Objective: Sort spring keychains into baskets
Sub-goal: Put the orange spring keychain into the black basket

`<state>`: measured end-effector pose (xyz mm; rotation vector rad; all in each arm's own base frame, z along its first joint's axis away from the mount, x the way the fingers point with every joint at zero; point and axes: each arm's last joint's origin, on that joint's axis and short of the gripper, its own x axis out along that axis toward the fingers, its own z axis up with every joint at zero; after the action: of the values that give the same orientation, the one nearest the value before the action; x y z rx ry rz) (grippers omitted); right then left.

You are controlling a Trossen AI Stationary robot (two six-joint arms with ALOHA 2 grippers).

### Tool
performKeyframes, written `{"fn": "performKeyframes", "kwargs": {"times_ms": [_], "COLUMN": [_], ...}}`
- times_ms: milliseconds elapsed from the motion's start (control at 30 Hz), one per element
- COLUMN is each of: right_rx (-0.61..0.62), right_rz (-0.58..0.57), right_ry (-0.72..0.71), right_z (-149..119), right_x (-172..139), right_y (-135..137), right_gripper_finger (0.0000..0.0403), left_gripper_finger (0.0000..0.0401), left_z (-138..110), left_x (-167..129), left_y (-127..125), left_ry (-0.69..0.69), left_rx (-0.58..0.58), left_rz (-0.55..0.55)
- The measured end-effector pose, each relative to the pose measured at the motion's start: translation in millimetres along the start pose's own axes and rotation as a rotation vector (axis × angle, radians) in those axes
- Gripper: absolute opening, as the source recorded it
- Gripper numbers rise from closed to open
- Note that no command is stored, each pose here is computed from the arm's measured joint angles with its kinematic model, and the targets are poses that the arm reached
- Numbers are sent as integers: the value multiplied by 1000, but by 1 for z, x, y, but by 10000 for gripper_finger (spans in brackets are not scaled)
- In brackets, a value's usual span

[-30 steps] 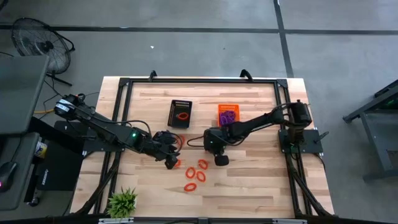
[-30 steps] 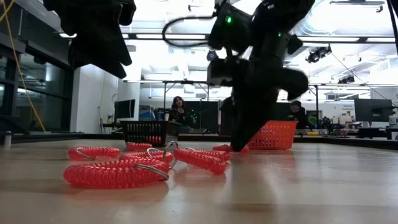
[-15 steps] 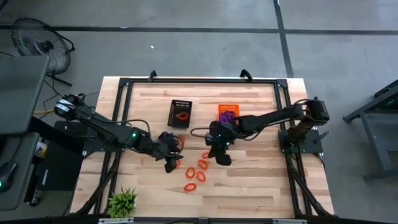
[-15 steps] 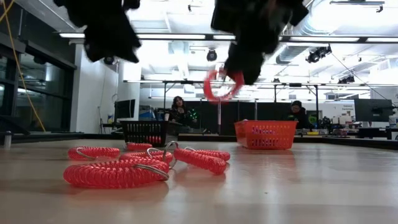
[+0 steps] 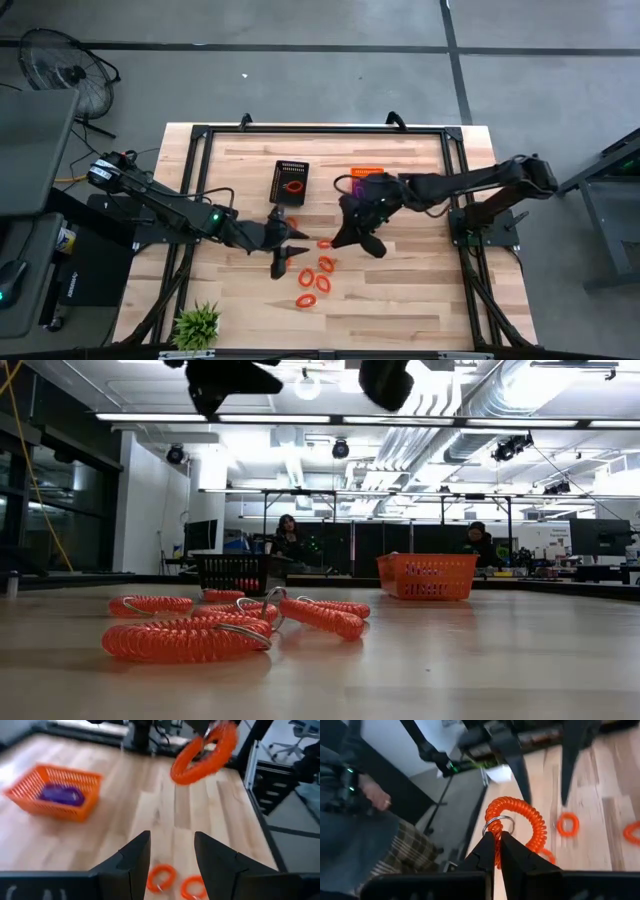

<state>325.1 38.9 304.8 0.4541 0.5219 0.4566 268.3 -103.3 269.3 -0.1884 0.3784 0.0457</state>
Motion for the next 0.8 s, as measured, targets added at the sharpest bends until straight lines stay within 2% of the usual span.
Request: {"fn": "performKeyframes", "kwargs": {"times_ms": [367, 600, 800], "right_rx": [-16, -34, -37], "right_rz": [18, 31, 22], "right_ry": [-51, -84, -94], "right_z": [7, 10, 12], "right_x": [-12, -12, -13], "right_y": [9, 11, 9], "right_gripper_finger": [7, 7, 7], "left_gripper_finger": [151, 151, 151], "left_z": [20, 24, 24], "left_x": [-2, -3, -3], "left_y": [-5, -5, -6], "left_ry": [-204, -248, -245], "left_rx": [232, 297, 304], "left_rz": [0, 36, 4]}}
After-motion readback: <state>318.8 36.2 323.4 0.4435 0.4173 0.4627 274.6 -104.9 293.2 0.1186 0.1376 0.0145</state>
